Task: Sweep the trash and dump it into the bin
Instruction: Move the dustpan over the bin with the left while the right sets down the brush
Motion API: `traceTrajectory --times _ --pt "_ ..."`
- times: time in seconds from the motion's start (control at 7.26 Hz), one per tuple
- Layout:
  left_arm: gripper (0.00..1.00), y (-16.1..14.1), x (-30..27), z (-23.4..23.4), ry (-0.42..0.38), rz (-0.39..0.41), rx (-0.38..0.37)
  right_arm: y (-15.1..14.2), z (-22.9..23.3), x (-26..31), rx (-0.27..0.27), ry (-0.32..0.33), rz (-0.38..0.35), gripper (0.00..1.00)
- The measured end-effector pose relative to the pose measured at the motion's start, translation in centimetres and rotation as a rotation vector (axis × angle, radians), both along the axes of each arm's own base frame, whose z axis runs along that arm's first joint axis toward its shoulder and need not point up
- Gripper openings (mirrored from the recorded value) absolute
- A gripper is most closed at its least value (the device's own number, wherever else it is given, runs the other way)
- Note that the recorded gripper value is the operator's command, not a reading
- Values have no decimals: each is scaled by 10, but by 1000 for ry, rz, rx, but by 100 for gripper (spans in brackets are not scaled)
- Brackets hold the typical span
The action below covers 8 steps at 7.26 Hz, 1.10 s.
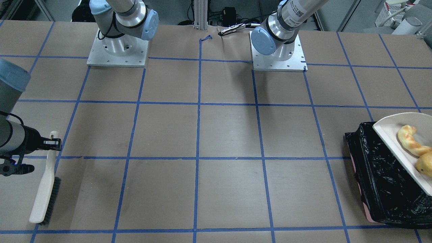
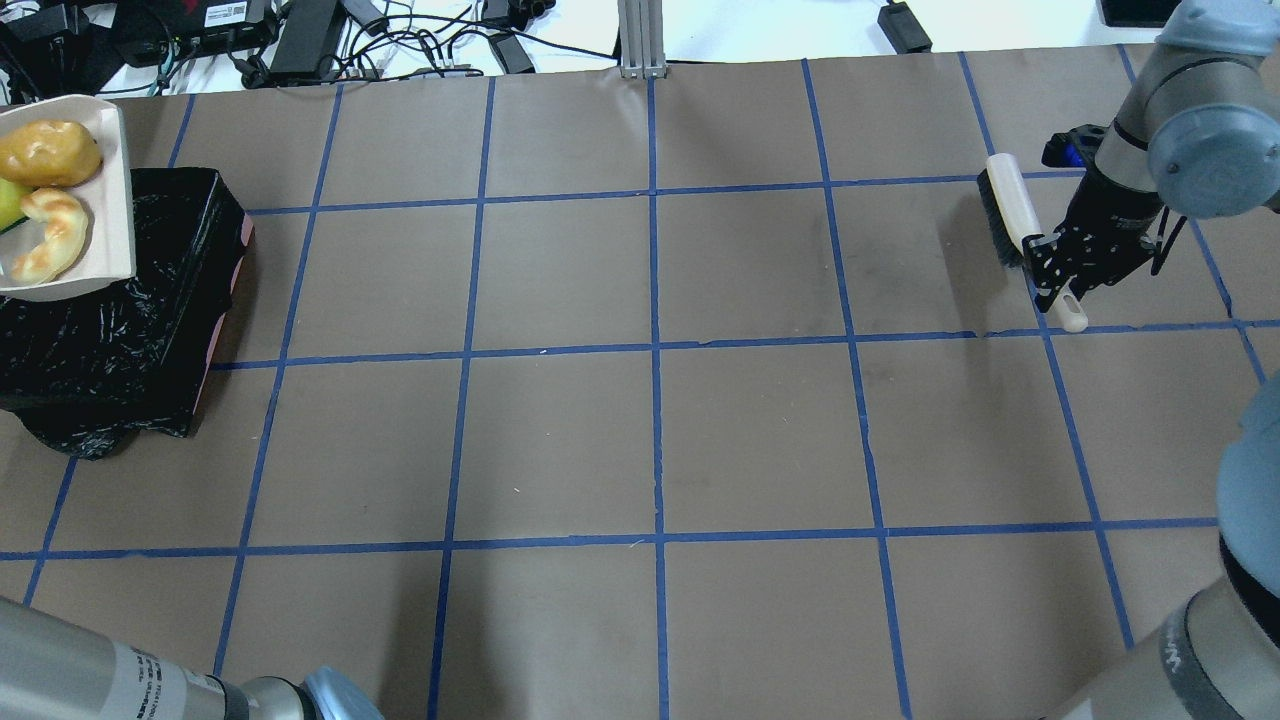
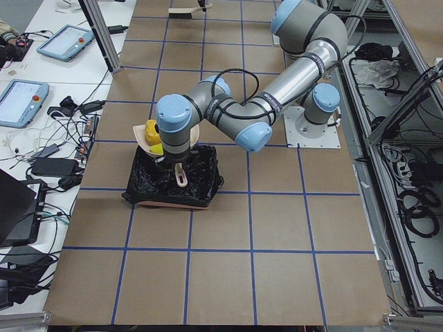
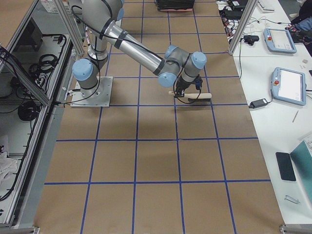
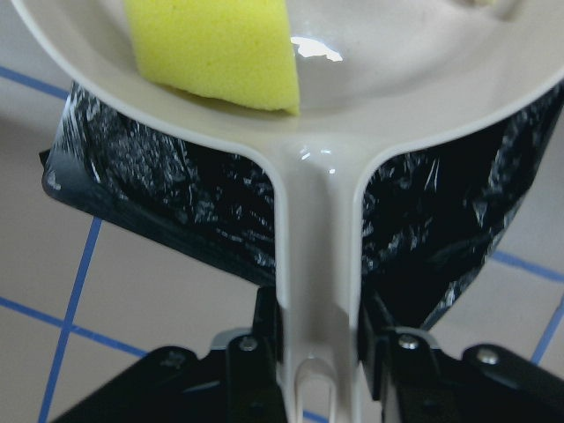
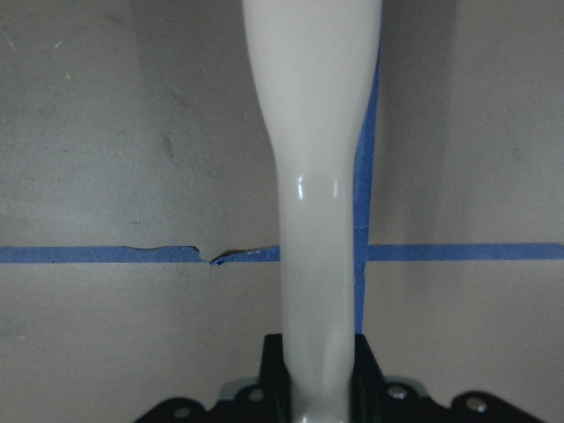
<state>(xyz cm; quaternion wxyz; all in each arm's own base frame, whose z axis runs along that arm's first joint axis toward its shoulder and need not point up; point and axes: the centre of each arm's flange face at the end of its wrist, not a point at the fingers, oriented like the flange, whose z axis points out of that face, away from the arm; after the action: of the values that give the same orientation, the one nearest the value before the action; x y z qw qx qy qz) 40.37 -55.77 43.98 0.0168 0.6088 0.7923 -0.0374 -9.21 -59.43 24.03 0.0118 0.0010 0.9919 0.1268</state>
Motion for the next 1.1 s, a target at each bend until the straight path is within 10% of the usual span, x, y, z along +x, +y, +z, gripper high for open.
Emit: traceTrajectory --times 0.14,0.28,0.41,1.1 --pt "0 6 14 -2 -22 -53 15 2 -3 1 4 -2 1 0" --pt "0 9 26 -7 -44 -95 28 2 -4 1 4 0 1 63" --pt "0 10 36 -13 -72 -136 44 2 -4 0 1 4 -2 79" --pt "0 1 45 -16 -227 -261 128 -8 27 -2 -86 45 -11 100"
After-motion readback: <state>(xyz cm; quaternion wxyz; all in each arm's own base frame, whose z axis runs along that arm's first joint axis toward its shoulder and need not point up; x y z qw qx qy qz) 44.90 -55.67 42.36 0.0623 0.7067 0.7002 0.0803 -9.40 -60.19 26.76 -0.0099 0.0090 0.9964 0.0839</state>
